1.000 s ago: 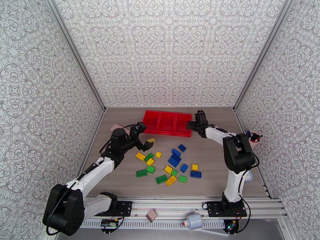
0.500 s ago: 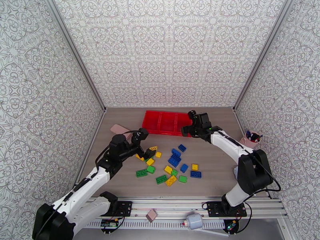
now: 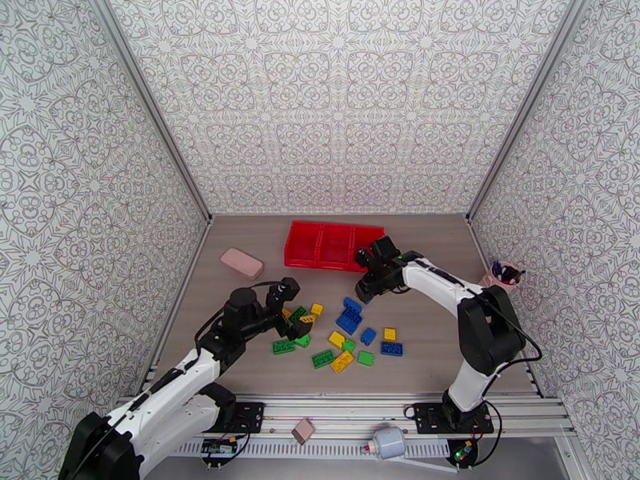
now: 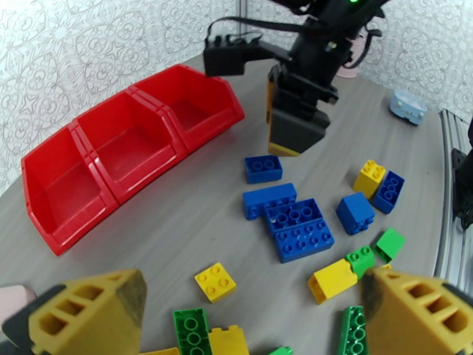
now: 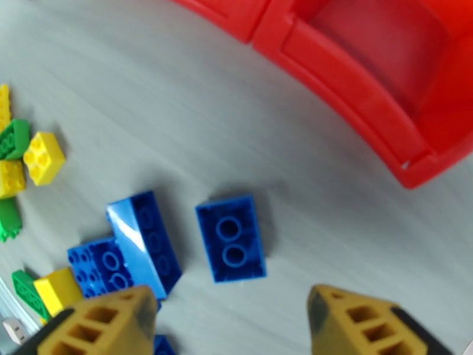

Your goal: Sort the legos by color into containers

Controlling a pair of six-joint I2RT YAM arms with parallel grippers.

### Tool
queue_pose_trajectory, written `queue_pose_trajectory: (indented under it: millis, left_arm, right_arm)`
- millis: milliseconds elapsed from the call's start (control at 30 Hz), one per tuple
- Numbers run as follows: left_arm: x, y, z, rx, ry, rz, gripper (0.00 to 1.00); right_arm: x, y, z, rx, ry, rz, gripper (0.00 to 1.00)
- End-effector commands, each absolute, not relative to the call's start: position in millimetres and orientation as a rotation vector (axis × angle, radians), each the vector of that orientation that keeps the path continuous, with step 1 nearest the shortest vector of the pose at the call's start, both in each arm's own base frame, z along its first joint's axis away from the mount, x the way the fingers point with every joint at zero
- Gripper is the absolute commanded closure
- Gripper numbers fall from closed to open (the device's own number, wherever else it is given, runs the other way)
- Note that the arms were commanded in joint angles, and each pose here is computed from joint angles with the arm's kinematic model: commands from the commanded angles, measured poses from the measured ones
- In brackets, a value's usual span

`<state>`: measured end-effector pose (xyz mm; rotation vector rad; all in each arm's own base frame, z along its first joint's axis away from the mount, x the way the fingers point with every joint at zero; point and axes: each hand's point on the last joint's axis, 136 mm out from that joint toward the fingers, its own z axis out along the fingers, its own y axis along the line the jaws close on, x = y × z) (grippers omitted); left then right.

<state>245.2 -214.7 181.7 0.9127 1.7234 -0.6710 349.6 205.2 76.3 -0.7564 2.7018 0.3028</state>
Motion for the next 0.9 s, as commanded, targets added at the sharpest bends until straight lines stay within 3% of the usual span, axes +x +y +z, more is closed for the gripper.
queue_pose_trajectory:
  millis: [0,567,867]
  left_arm:
    - [240.7,-223.9,186.0,0.993,1.667,-0.690,0.00]
    - [232.2,-235.6,180.6,1.040,1.667,-0.734,0.00]
    - [233.9,-234.7,180.4,1.034,1.669,-0.714,0.00]
  right_arm:
    - [348.5,209.7,73.2,-0.802,2.734,0.301,0.32]
    - [360.3,209.2,30.6,-0.766,2.819,0.182,0.37]
    - [360.0,207.3,29.5,-0.746,2.814,0.169,0.53]
